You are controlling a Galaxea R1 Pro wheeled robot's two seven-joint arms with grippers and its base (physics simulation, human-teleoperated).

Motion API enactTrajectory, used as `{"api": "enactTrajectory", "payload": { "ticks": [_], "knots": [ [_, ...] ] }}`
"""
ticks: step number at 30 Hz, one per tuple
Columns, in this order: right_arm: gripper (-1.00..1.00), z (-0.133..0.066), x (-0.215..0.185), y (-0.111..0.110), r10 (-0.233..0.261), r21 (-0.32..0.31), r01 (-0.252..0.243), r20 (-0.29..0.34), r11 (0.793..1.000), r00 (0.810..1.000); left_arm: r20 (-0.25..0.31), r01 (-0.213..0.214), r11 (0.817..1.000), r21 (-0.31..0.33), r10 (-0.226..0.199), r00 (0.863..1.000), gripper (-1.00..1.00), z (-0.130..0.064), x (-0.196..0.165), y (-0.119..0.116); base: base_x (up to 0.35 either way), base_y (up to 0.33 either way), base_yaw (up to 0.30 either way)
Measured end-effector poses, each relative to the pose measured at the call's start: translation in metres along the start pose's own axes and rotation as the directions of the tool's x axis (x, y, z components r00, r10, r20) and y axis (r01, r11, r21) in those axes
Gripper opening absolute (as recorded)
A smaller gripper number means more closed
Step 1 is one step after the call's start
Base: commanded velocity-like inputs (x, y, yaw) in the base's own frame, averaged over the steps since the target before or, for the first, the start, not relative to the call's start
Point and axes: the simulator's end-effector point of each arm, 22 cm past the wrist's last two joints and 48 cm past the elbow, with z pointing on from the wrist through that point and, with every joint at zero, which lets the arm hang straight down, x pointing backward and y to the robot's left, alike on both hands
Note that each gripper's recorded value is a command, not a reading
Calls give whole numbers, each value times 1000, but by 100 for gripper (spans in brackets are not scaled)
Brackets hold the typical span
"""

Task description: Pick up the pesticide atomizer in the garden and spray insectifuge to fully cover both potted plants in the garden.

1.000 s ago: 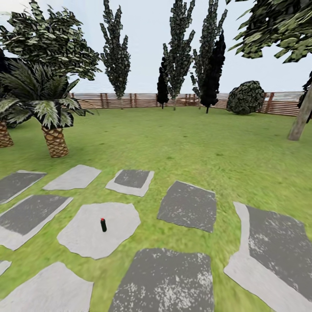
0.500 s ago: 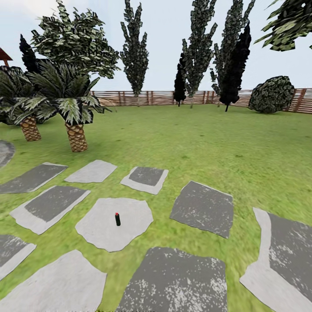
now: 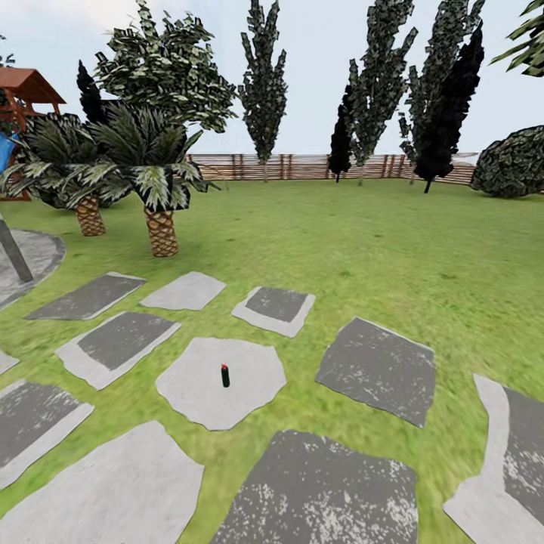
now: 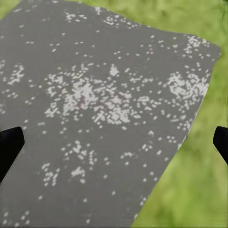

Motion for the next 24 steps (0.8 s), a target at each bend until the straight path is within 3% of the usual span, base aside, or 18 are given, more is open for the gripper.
{"api": "enactTrajectory", "payload": {
  "ticks": [24],
  "knots": [
    [100, 0, 10, 1, 2, 0, -2, -25, 1000, 1000, -28, -1, 1000, 1, 1, 1000, 100, 1, 13, 0, 227, -186, 200]
  ]
}}
